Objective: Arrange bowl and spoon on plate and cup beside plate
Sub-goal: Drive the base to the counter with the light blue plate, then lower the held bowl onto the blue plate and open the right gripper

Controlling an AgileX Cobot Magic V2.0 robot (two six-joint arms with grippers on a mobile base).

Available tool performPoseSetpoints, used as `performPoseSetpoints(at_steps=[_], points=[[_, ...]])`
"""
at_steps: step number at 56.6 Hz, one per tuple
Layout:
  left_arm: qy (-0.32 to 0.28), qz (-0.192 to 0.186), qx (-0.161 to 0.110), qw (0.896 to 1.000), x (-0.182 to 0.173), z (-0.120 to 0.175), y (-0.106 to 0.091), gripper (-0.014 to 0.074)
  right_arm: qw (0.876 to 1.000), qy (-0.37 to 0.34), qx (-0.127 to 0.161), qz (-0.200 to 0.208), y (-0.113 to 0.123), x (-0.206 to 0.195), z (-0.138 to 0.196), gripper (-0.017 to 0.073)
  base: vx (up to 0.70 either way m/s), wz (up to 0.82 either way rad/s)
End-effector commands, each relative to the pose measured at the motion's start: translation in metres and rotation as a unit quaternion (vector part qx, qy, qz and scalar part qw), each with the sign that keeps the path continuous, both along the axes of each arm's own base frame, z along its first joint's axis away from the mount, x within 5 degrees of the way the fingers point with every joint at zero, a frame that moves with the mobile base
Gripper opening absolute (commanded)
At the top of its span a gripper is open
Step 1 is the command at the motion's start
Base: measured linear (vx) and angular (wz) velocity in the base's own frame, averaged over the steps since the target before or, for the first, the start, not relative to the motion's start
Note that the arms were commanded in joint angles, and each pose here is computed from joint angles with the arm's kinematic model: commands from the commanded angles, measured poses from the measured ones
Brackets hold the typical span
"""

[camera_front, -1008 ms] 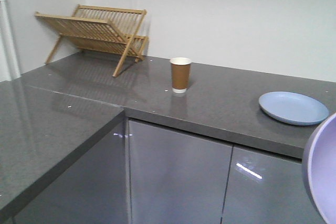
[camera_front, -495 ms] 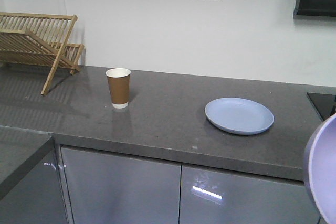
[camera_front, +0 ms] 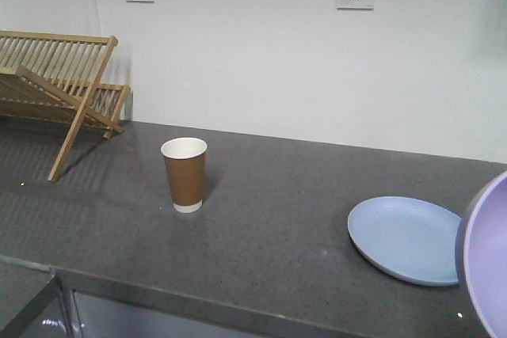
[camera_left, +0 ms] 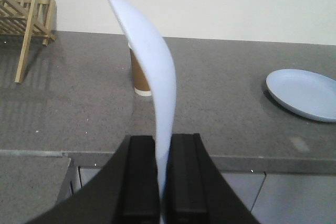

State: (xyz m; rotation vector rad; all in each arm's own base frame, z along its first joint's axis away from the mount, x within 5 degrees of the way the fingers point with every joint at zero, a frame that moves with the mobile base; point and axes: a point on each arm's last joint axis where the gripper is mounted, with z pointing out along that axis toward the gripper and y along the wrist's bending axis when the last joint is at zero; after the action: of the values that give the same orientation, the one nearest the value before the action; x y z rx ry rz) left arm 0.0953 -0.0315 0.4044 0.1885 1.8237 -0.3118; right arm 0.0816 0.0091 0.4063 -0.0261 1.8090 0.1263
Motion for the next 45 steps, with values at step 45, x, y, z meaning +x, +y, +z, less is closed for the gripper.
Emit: performPoseSetpoints(at_steps=[45], points=[[-0.046, -0.003, -0.020, 0.999, 0.0002, 0.0142, -0.0009, 0.0000, 0.998, -0.054, -0.001, -0.007, -0.0012, 0.0009, 0.0156, -0.0008, 0.33, -0.25]])
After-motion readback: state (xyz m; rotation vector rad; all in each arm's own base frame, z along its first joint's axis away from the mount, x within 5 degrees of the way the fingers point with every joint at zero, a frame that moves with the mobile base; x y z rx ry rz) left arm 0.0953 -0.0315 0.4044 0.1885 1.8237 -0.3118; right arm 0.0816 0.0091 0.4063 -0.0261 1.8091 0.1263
